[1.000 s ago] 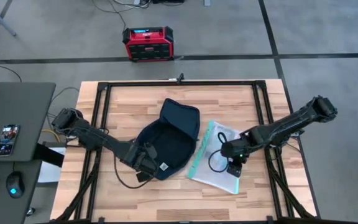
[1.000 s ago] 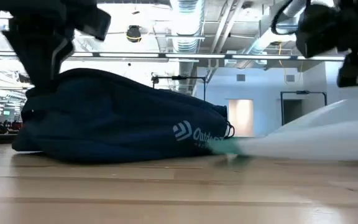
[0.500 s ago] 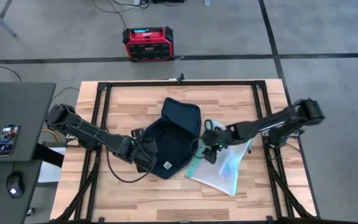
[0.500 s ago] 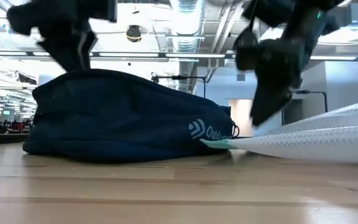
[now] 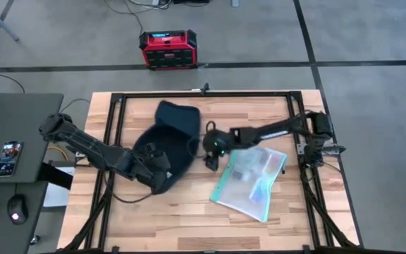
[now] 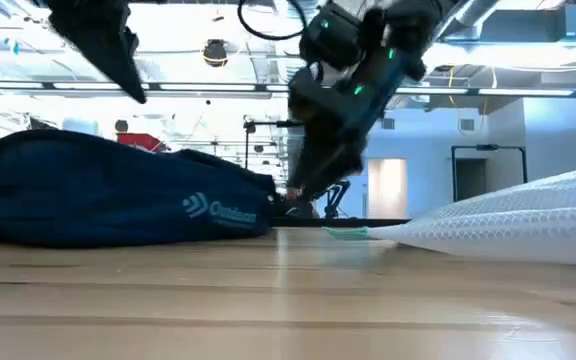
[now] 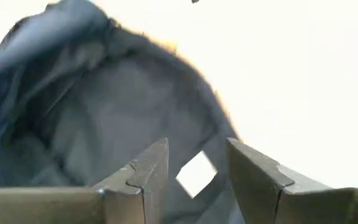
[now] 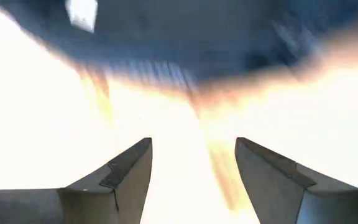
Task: Unpack backpack
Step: Remove the pill organizer from the zip bag
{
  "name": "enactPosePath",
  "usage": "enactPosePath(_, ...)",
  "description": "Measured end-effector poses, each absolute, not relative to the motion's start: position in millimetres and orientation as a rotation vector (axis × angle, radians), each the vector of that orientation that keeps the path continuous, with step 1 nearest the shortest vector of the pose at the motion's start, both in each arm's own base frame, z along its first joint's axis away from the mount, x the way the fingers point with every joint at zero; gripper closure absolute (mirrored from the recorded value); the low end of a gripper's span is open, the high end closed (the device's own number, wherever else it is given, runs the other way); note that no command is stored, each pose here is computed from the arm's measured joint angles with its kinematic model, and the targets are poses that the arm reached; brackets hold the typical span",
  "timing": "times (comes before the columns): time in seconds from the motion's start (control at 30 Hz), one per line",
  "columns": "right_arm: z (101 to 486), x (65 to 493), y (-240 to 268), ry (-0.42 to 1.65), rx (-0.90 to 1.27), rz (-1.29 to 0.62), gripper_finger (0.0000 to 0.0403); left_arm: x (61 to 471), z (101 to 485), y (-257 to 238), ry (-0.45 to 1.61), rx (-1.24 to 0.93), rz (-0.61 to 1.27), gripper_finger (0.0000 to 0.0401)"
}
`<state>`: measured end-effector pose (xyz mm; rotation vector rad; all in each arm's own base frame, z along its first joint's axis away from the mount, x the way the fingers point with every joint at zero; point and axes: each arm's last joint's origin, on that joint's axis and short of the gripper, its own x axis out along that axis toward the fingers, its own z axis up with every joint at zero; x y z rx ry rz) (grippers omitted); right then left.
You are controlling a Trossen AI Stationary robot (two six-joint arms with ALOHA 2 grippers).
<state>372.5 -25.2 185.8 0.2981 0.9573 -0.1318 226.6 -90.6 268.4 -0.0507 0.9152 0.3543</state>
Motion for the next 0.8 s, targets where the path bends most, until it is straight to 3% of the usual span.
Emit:
enactPosePath(0.2, 247.7, 315.9, -17.2, 1.146, 0.208, -0.149, 0.0182, 254.8, 281.6, -102.4, 0.664, -0.088, 0.232, 0.0257)
enactPosePath(0.33, 259.9, 271.6, -6.1, 1.162, 0.248, -0.217, 0.0182, 298.6, 260.1, -112.4, 0.551, -0.034, 0.184, 0.0257)
enactPosePath(0.53, 224.9, 222.9, -0.7, 1.197, 0.304, -0.326, 0.0182, 352.0, 206.0, -108.2, 0.491, -0.135, 0.194, 0.0258)
enactPosePath(0.8, 171.3, 196.5, 2.6, 1.261, 0.329, -0.37, 0.0182, 383.8, 147.1, -115.9, 0.414, -0.409, 0.17, 0.0258)
